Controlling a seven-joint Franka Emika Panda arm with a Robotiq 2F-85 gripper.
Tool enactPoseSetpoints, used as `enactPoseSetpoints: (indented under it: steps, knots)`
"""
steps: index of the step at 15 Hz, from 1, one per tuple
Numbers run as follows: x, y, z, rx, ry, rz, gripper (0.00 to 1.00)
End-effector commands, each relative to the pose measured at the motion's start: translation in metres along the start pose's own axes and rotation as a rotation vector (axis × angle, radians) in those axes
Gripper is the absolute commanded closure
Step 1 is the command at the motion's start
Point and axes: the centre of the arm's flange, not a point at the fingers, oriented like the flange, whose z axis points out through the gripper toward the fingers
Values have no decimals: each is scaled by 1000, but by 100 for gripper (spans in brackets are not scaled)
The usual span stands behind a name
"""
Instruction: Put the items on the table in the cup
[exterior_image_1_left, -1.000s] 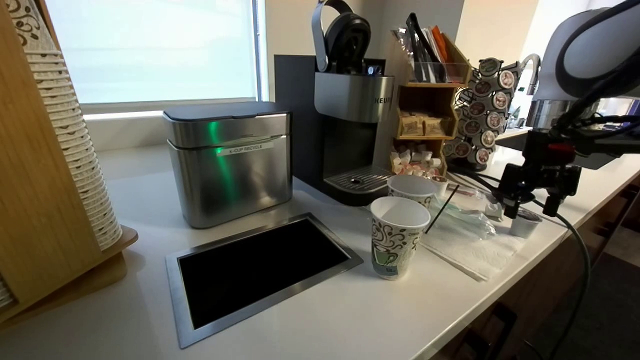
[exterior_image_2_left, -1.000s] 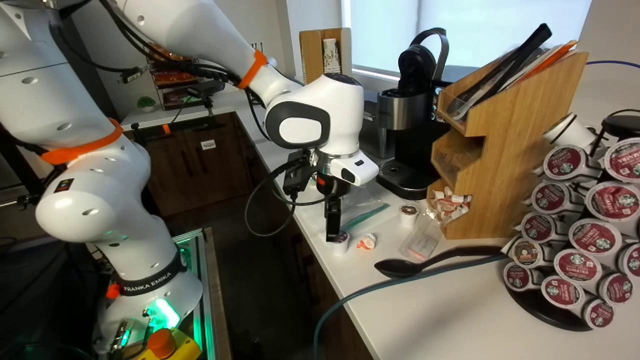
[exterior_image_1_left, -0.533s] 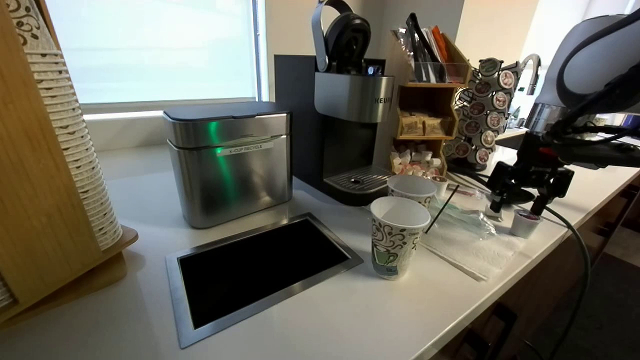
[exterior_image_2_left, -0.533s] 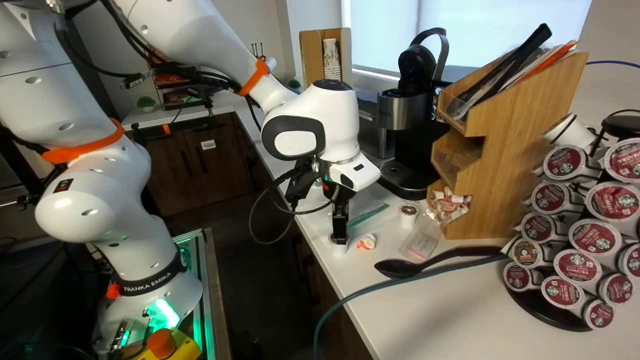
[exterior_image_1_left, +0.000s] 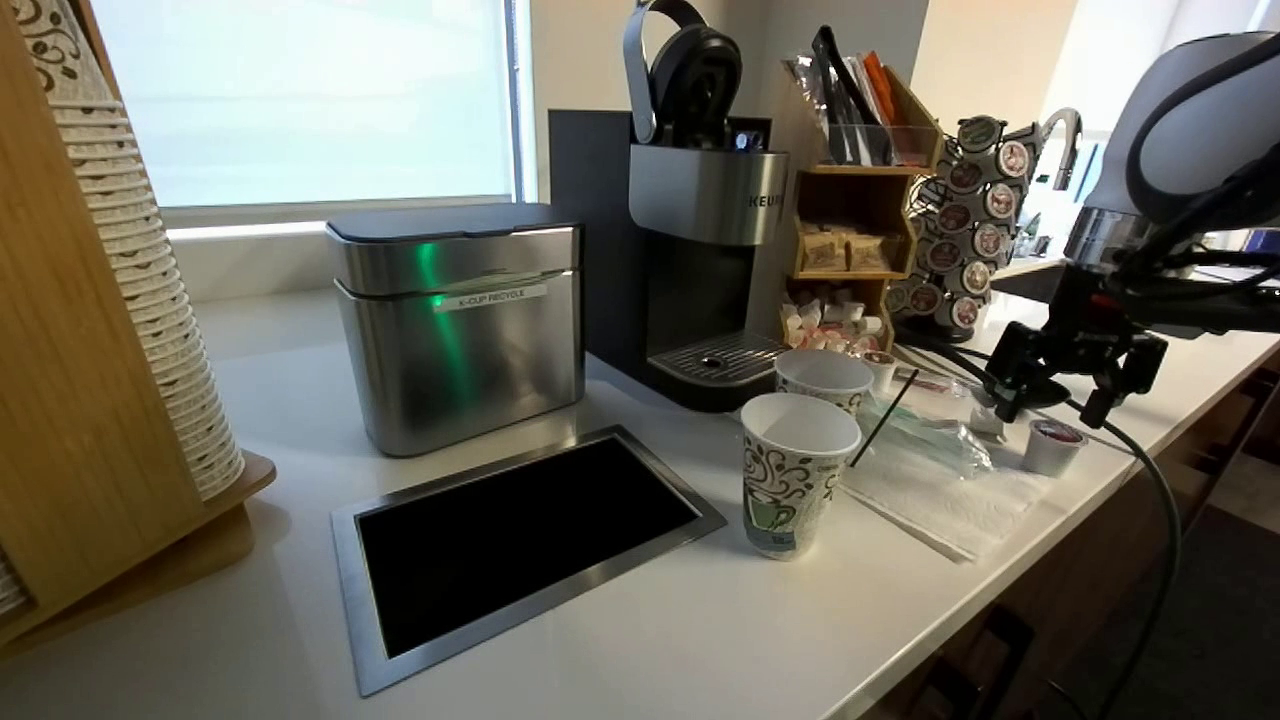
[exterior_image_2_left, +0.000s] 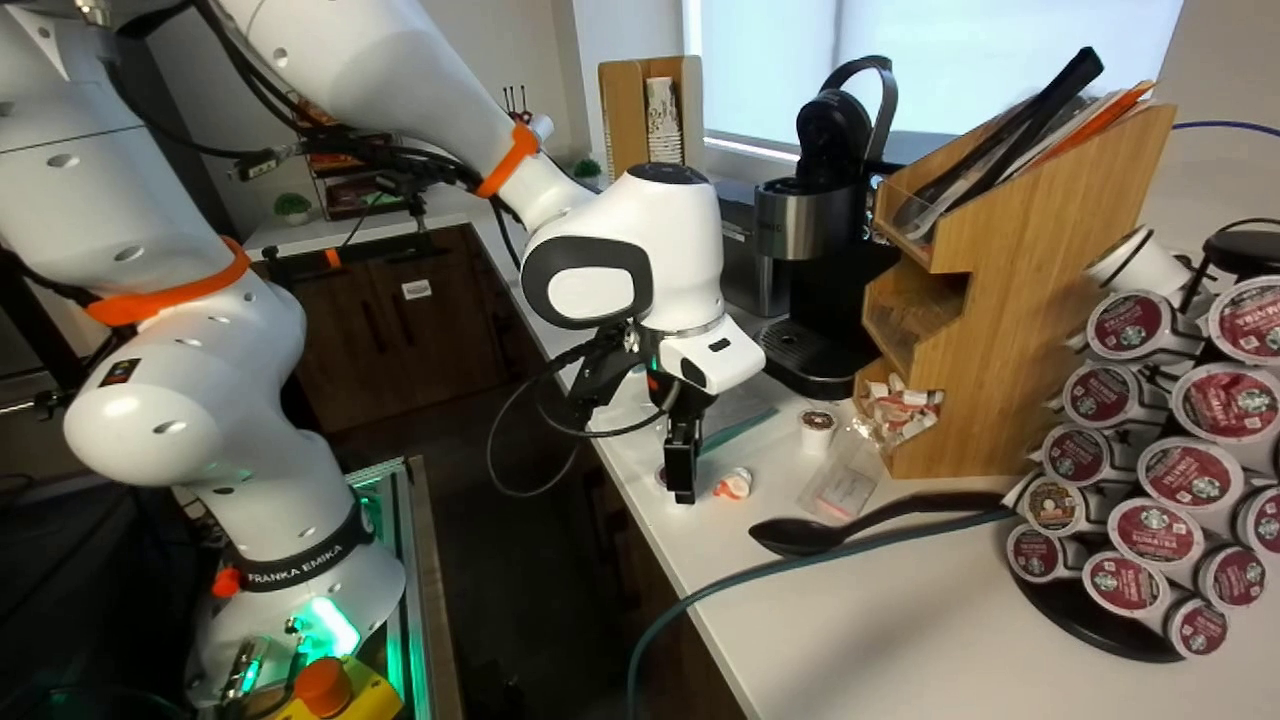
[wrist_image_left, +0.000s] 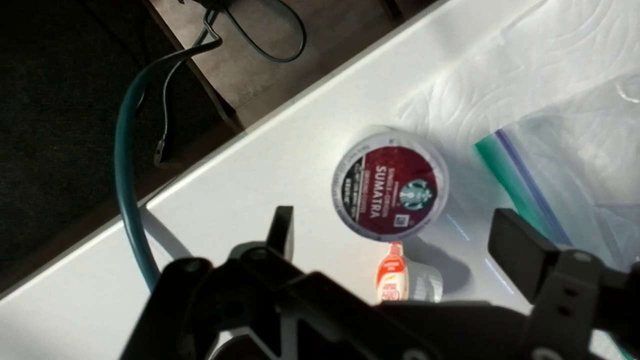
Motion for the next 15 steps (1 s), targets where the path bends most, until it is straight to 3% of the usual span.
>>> enactPoseSetpoints:
  steps: [1,5,6,7,13,15]
  knots:
    - [-9,2,1,2,2,7,0]
    - [-14,3,3,-14,-6,0,2]
    - [-16,3,3,-21,-8,-1,15]
    - [-18,4,4,-25,-10,-4,19]
    - [-20,5,2,-30,-1,-10,70]
    - [-19,4,-6,-20,16,-14,71]
